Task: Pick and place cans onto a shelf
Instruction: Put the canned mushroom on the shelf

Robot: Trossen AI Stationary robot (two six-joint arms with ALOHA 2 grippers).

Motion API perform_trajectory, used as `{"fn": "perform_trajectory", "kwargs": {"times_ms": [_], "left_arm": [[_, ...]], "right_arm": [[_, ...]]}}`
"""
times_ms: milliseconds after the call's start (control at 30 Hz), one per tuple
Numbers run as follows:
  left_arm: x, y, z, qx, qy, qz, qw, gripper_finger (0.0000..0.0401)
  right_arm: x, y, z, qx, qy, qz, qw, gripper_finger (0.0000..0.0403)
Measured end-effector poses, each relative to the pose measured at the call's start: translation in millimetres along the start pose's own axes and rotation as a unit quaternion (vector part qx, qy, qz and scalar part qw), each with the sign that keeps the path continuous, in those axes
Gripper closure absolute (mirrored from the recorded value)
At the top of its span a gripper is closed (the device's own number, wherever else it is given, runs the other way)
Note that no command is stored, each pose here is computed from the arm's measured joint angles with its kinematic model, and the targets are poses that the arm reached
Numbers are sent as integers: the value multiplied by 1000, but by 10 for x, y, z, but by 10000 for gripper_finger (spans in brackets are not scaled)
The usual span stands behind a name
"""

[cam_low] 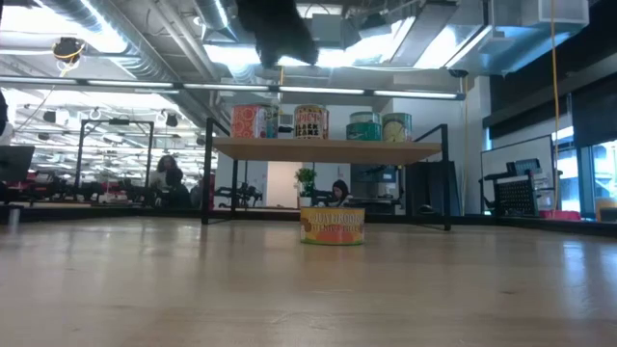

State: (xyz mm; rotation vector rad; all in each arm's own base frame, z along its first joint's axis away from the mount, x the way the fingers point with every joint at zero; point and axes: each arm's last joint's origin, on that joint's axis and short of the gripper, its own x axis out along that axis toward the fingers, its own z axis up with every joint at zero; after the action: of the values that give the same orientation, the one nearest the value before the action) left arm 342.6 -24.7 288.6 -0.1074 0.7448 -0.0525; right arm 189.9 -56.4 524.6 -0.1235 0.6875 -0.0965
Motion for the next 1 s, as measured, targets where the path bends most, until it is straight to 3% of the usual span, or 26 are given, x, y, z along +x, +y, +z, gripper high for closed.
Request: {"fn": "perform_trajectory", "kwargs": {"times_ms": [167, 300, 433, 733, 1000], "left_arm": [[188, -98, -296, 19, 12, -9, 1000, 345], [273, -207, -470, 84, 41, -9, 996, 345], [434, -252, -523, 133, 47, 1, 990, 345], [821, -187, -614, 144, 60, -45, 987, 345], [1048, -147, -756, 184, 86, -36, 978, 345]], "right_arm": [[-10, 2, -4, 0, 0, 0, 1000, 321], [-8, 3, -6, 0, 1, 0, 1000, 321], [-9, 3, -6, 0, 1, 0, 1000, 321], [-7, 0, -6, 2, 1, -1, 1000, 321], [-5, -2, -3, 2, 1, -4, 1000, 321]]}}
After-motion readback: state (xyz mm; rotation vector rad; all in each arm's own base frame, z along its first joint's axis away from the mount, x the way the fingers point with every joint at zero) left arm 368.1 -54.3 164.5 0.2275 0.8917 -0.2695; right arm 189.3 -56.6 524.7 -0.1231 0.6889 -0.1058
